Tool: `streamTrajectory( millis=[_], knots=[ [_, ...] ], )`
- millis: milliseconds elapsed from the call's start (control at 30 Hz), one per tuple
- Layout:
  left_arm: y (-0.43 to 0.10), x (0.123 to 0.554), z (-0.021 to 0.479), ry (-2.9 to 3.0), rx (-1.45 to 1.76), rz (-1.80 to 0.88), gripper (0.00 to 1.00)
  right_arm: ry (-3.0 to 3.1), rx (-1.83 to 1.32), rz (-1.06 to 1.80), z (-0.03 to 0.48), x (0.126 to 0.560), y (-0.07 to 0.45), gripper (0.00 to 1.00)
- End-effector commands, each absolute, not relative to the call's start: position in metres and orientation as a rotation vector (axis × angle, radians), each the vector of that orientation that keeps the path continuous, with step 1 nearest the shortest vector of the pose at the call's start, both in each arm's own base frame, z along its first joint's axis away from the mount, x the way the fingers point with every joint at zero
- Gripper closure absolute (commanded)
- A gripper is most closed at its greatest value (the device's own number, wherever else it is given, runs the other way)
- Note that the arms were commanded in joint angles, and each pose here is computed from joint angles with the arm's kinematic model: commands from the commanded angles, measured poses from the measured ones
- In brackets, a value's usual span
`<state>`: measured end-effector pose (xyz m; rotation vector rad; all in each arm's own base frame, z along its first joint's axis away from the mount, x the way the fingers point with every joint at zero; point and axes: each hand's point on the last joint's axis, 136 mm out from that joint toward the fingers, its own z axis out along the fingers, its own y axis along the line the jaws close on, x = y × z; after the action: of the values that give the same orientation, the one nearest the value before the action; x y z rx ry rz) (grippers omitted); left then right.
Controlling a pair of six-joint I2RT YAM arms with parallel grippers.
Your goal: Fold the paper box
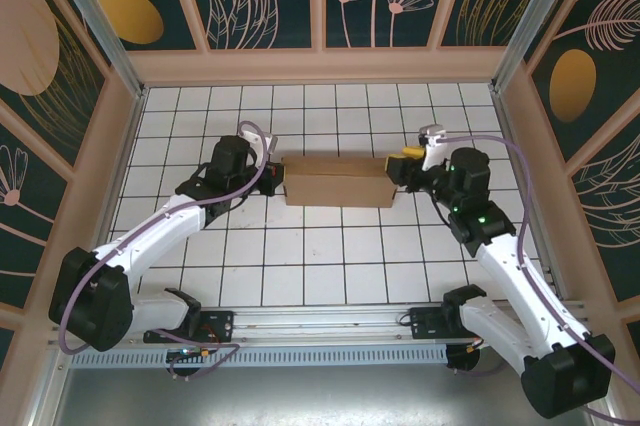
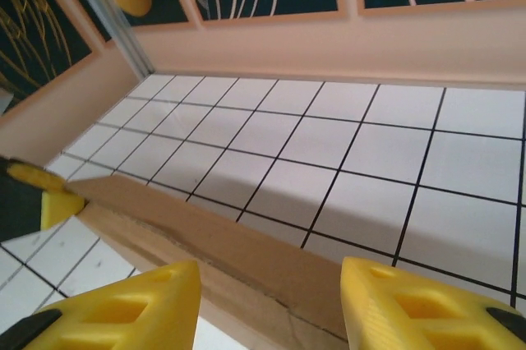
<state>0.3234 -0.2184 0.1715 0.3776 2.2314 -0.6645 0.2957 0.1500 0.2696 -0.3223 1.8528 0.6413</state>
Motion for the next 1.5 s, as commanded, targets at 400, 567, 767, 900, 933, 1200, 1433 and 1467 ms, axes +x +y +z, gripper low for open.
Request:
streamTrajectory(
  millis=[400,567,767,900,933,1200,1433,1467],
  knots=[
    [-0.209,0.294,0.126,2.44,0.378,-0.637,0.93,2.038,-0.05,0.629,0.2,0.321,0.125,0.66],
    [-0.213,0.291,0.136,2.413,0.357,-0.697,0.79,2.079,-0.021,0.643,0.18,0.316,0.125,0.71],
    [-0.215,0.287,0.155,2.383,0.349,-0.738,0.64,2.09,0.014,0.642,0.174,0.315,0.122,0.73],
    [-0.223,0.276,0.178,2.344,0.402,-0.838,0.6,2.092,0.029,0.643,0.175,0.316,0.122,0.73],
    [-0.225,0.274,0.183,2.34,0.404,-0.857,0.59,2.091,0.03,0.642,0.175,0.316,0.123,0.73],
    [-0.228,0.277,0.216,2.322,0.401,-0.905,0.57,2.098,0.034,0.624,0.177,0.319,0.122,0.72],
    [-0.223,0.29,0.249,2.264,0.333,-0.97,0.56,2.097,0.031,0.62,0.179,0.32,0.122,0.71],
    [-0.221,0.295,0.249,2.267,0.302,-0.962,0.54,2.096,0.031,0.62,0.18,0.32,0.122,0.71]
  ],
)
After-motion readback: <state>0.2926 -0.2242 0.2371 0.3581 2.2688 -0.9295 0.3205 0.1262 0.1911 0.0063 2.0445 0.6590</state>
